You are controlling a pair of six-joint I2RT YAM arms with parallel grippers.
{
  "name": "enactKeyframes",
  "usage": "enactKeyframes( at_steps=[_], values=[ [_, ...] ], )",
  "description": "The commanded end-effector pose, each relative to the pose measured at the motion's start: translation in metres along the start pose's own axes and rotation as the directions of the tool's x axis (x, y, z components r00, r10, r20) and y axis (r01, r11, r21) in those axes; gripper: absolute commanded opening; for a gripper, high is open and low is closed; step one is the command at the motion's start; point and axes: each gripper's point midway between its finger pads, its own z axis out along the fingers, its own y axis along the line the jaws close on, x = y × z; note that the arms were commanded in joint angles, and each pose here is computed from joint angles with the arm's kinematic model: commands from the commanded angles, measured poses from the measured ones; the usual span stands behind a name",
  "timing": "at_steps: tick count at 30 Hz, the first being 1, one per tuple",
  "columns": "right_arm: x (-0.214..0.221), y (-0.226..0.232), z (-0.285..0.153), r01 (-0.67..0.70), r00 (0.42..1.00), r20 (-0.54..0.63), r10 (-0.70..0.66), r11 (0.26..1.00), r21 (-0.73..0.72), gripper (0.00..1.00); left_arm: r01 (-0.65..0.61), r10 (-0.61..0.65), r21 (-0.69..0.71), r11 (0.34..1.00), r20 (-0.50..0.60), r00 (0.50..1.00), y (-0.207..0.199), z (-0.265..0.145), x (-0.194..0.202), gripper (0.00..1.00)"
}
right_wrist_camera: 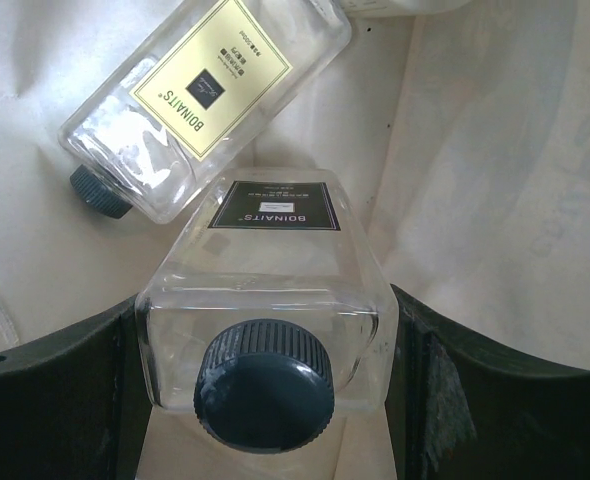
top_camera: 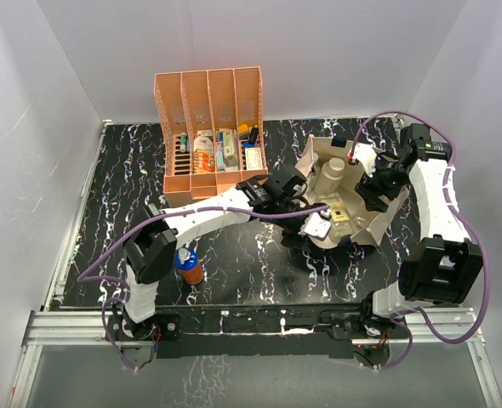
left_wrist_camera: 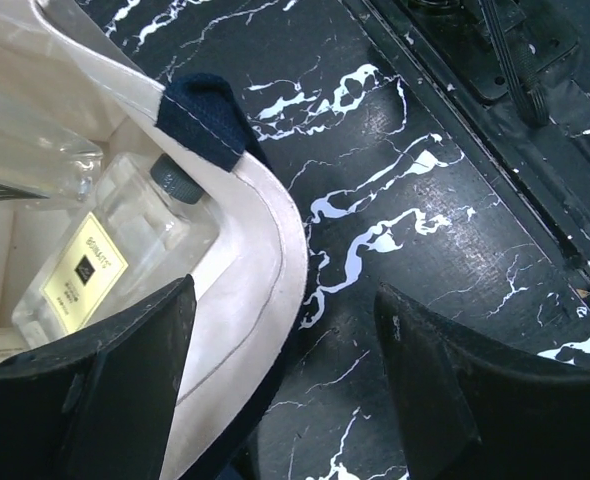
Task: Place the personal care products into the canvas bag
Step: Adjust the care product in the canvas bag.
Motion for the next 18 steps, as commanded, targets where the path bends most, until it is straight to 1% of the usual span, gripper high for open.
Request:
enactKeyframes(
  at_steps=[1, 5, 12, 18],
  values=[
    [-0.01, -0.016, 0.002, 0.061, 0.997, 0.047, -0.064, 0.996, 0.064, 0.08, -0.029, 0.027, 0.03, 0.999, 0.061, 0.998, 0.0, 0.003, -0.012, 0.69],
    [-0.004, -0.004, 0.013, 0.054, 0.997, 0.057, -0.056, 0.998, 0.032, 0.08, -0.024, 0.021, 0.04, 0.999, 0.063, 0.998, -0.001, 0.008, -0.009, 0.65],
    [0.01, 0.011, 0.027, 0.029, 0.999, 0.036, -0.029, 1.0, -0.009, 0.08, -0.016, 0.012, 0.062, 0.998, 0.069, 0.998, -0.004, 0.02, -0.004, 0.58],
    [0.017, 0.009, 0.032, 0.007, 1.0, 0.005, -0.007, 1.0, -0.02, 0.09, -0.01, 0.006, 0.069, 0.998, 0.07, 0.998, -0.005, 0.023, -0.002, 0.48]
  ],
)
